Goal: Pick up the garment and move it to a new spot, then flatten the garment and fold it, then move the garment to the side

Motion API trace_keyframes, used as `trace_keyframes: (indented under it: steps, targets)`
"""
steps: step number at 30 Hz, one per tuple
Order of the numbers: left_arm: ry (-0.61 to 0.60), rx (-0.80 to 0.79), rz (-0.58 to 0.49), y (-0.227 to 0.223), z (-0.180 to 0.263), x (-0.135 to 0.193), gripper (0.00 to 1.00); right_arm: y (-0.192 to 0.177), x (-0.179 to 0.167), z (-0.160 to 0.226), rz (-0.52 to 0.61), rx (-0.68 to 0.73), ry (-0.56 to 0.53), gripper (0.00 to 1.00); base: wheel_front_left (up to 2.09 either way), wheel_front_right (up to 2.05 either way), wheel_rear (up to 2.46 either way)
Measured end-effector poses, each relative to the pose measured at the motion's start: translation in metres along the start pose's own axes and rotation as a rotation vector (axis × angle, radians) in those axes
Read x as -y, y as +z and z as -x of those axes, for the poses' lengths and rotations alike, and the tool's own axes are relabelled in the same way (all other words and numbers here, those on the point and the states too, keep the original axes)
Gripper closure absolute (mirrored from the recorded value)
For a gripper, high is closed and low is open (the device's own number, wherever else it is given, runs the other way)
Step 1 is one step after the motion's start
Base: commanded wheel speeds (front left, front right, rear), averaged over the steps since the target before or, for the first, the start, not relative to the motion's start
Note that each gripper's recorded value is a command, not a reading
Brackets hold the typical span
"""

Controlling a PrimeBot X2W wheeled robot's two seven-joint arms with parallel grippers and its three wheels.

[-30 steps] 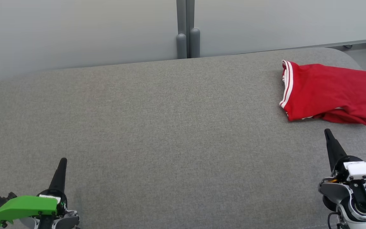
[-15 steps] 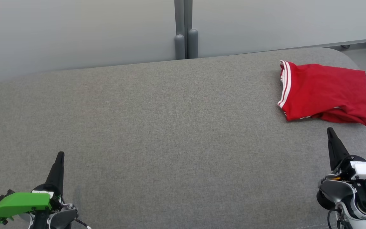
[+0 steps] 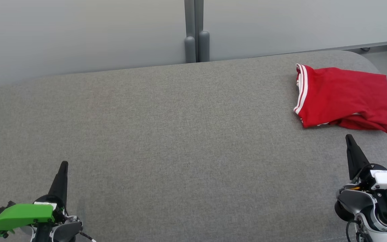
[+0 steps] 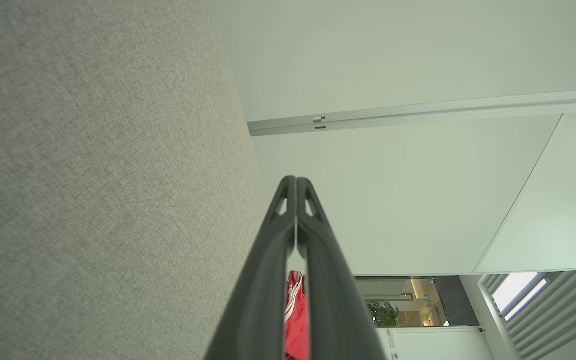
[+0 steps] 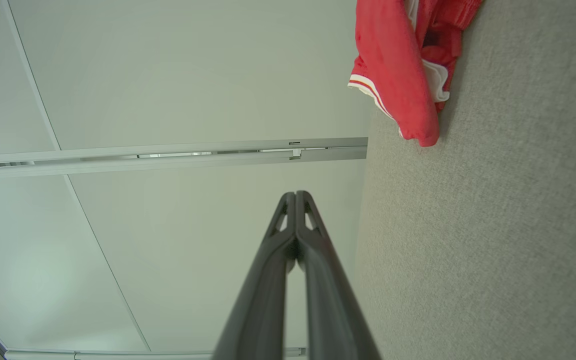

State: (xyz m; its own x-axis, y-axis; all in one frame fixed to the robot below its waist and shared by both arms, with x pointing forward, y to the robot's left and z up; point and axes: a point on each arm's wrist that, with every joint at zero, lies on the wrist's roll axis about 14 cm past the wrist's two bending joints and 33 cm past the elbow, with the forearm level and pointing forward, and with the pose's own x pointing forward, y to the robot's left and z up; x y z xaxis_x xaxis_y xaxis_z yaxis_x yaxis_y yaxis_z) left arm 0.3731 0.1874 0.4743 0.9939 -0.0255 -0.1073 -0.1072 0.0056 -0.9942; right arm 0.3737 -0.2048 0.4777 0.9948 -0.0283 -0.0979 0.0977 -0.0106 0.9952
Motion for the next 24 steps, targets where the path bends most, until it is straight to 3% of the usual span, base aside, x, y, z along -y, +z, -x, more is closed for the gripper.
trace_keyframes:
  steps: [24]
  targets:
    - [-0.001, 0.001, 0.001, 0.0001, 0.0000, -0.0005, 1.00, 0.0000, 0.0018, 0.0002, -0.004, 0.002, -0.005, 1.00, 0.00, 0.00, 0.00]
